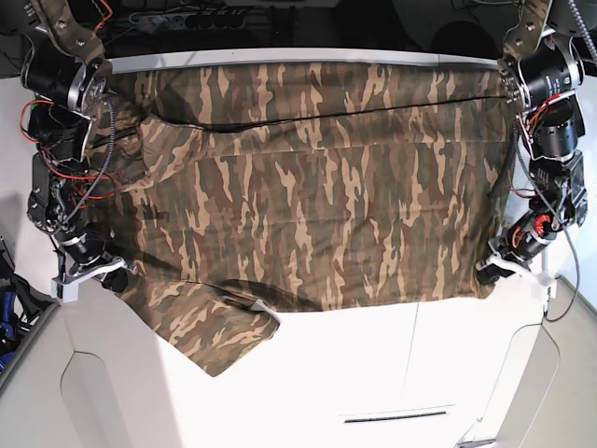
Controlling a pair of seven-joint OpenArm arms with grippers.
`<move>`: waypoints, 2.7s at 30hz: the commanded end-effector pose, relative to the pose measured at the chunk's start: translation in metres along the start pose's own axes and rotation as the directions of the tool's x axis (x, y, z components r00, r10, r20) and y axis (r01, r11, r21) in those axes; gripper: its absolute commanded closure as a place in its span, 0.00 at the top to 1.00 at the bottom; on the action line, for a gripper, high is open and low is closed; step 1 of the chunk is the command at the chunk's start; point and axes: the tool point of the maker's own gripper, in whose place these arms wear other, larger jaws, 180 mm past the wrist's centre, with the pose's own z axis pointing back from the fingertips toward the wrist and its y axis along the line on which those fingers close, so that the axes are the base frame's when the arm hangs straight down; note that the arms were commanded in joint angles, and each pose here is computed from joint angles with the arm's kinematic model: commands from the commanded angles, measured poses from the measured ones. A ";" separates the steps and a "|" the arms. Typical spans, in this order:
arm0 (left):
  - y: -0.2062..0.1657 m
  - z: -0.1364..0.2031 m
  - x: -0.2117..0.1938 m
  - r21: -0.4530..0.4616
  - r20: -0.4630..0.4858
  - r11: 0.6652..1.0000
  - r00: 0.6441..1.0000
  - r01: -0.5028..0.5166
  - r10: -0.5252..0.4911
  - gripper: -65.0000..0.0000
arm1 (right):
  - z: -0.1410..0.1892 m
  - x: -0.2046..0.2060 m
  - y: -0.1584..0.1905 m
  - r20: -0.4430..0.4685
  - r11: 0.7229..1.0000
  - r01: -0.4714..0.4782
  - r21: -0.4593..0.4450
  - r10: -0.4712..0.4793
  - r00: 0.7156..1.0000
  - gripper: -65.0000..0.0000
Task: Fold the T-shirt properly
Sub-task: 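Grasp the folded shirt's corners at both ends with both grippers, then fold the shirt lengthwise again, bringing the hem edge up to the collar edge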
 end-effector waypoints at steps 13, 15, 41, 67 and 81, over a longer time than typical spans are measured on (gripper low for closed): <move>-0.023 0.044 0.047 -0.103 0.005 0.989 0.994 0.106 -0.106 0.00 | 0.042 0.073 0.001 0.001 0.997 -0.039 0.066 0.039 0.999 0.00; -0.021 0.055 0.047 -0.094 0.005 0.984 0.989 0.149 -0.149 0.00 | 0.052 0.074 -0.002 0.003 0.996 -0.043 0.072 0.043 0.999 0.00; -0.053 0.133 -0.031 -0.131 -0.157 0.862 0.849 0.489 -0.505 0.00 | 0.151 0.003 -0.037 -0.082 0.990 -0.140 0.014 0.140 0.987 0.00; -0.041 0.142 -0.061 -0.133 -0.230 0.873 0.842 0.470 -0.488 0.00 | 0.165 0.020 -0.054 0.086 0.994 -0.104 -0.039 0.107 0.991 0.50; -0.046 0.140 -0.063 -0.146 -0.218 0.881 0.854 0.450 -0.472 0.00 | 0.104 0.014 -0.018 0.041 0.979 -0.206 -0.010 0.206 0.978 0.50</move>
